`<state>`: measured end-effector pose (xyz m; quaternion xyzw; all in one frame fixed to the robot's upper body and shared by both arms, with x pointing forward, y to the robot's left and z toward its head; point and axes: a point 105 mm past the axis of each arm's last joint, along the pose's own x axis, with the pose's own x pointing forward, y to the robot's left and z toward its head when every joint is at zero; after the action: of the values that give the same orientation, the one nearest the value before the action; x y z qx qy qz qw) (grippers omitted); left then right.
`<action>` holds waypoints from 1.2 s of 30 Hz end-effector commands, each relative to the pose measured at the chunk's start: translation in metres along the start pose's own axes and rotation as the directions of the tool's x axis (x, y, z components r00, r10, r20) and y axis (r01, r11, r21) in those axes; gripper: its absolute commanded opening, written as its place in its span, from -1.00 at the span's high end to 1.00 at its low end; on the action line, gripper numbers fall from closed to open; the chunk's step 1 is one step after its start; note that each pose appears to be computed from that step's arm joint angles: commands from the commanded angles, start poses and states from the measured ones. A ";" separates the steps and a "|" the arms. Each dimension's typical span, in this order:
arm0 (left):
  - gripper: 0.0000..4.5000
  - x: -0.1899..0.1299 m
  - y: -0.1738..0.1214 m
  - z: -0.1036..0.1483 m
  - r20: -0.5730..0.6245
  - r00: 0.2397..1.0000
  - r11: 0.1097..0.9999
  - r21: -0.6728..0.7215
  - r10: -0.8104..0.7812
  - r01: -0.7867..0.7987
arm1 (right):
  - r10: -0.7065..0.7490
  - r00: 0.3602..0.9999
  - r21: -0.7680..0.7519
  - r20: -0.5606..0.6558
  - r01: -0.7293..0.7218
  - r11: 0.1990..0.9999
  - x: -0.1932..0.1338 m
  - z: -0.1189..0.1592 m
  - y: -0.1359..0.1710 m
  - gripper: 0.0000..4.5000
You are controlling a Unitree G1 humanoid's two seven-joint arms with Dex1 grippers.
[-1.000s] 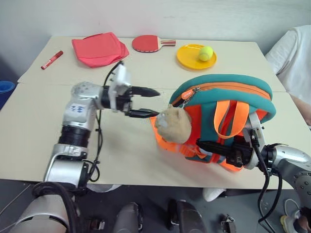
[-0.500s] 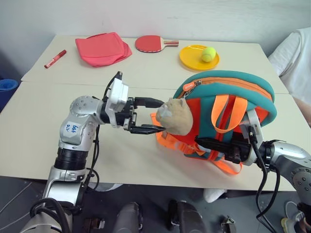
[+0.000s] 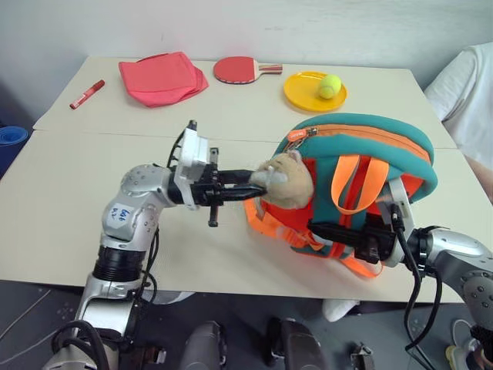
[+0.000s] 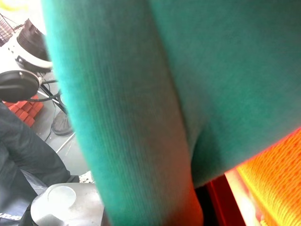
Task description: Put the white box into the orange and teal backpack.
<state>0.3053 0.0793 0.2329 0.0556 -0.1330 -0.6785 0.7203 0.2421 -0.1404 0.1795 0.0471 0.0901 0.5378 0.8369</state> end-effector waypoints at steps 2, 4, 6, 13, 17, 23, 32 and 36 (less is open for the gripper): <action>0.95 -0.039 0.041 -0.005 -0.049 0.972 0.974 0.007 0.228 -0.228 | -0.008 1.000 -0.030 0.026 0.009 1.000 -0.002 0.005 0.005 1.00; 0.95 -0.054 0.055 -0.015 -0.095 0.947 0.951 -0.006 0.308 -0.310 | -0.018 0.999 -0.030 0.030 0.018 0.999 -0.003 0.005 0.004 1.00; 0.95 -0.062 0.065 -0.028 -0.150 0.917 0.927 -0.008 0.369 -0.375 | -0.027 0.999 -0.031 0.033 0.028 0.999 -0.005 0.005 0.004 1.00; 0.95 -0.047 0.043 -0.082 -0.326 0.913 0.965 -0.010 0.245 -0.263 | -0.071 0.996 -0.039 0.055 0.073 0.997 -0.011 0.005 0.000 1.00; 0.95 -0.035 0.028 -0.092 -0.320 0.931 0.981 -0.021 0.178 -0.195 | -0.095 0.992 -0.025 0.078 0.098 0.995 -0.014 0.002 -0.001 1.00; 0.95 -0.027 0.015 -0.092 -0.291 0.946 0.985 -0.052 0.145 -0.167 | -0.173 0.972 -0.009 0.160 0.177 0.984 -0.022 0.001 -0.015 1.00; -0.28 -0.080 -0.006 -0.068 -0.328 0.926 0.975 -0.057 0.186 -0.216 | -0.288 0.949 -0.307 0.127 0.314 0.898 -0.044 -0.011 -0.027 -0.15; -0.85 -0.121 -0.026 -0.064 -0.396 0.892 0.968 -0.030 0.219 -0.251 | -0.351 0.933 -0.383 0.073 0.352 0.854 -0.073 -0.023 -0.020 -0.78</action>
<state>0.2978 0.1858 0.1353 0.1261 0.0635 -0.5661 0.8122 0.2319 -0.2073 0.1502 -0.1009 0.0049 0.3889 0.9157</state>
